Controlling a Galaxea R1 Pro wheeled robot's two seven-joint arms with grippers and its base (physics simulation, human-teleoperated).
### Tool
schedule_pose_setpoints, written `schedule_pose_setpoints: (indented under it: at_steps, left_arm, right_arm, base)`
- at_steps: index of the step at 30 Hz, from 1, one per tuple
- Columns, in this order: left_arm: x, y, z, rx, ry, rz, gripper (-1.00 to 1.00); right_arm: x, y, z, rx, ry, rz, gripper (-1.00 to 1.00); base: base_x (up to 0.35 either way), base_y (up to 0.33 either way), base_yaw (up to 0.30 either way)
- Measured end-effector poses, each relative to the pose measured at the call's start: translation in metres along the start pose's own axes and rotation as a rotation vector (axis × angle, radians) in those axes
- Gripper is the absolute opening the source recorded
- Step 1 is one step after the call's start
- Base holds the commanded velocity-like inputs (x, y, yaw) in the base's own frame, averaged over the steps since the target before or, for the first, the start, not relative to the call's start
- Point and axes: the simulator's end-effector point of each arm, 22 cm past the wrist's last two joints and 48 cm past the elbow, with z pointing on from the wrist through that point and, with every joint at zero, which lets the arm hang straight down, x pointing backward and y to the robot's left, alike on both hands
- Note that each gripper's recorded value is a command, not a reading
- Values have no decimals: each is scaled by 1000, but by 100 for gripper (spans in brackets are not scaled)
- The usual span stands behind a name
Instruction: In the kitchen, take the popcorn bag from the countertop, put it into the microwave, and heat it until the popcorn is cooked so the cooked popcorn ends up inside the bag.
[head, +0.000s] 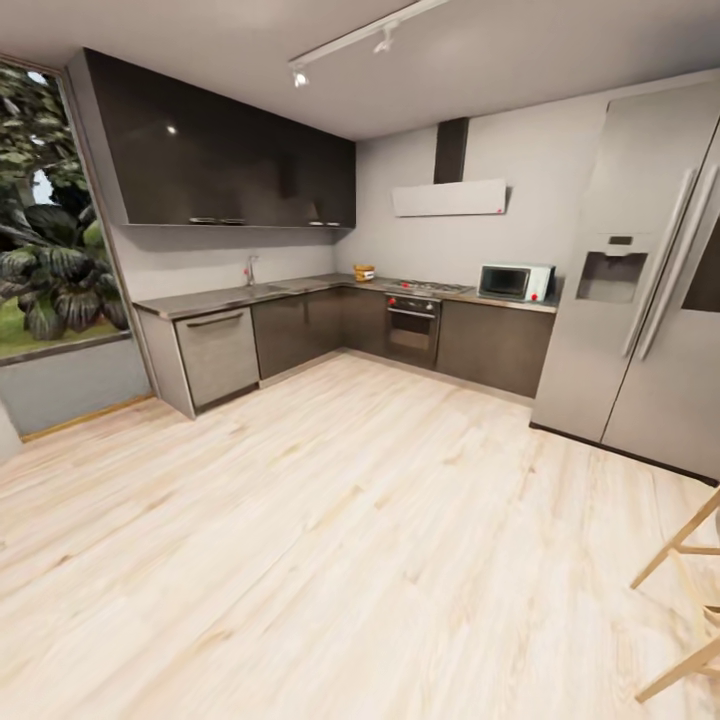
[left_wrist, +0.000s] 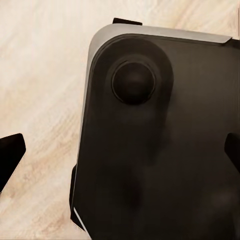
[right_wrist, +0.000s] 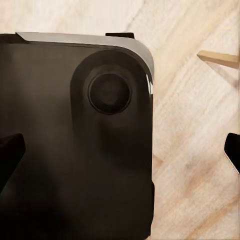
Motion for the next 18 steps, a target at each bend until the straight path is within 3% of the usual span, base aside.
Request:
schedule_pose_setpoints:
  at_steps: [18]
  left_arm:
    - [0, 0, 0, 0, 1, 0, 100]
  right_arm:
    - [0, 0, 0, 0, 0, 0, 100]
  base:
    - [320, 0, 0]
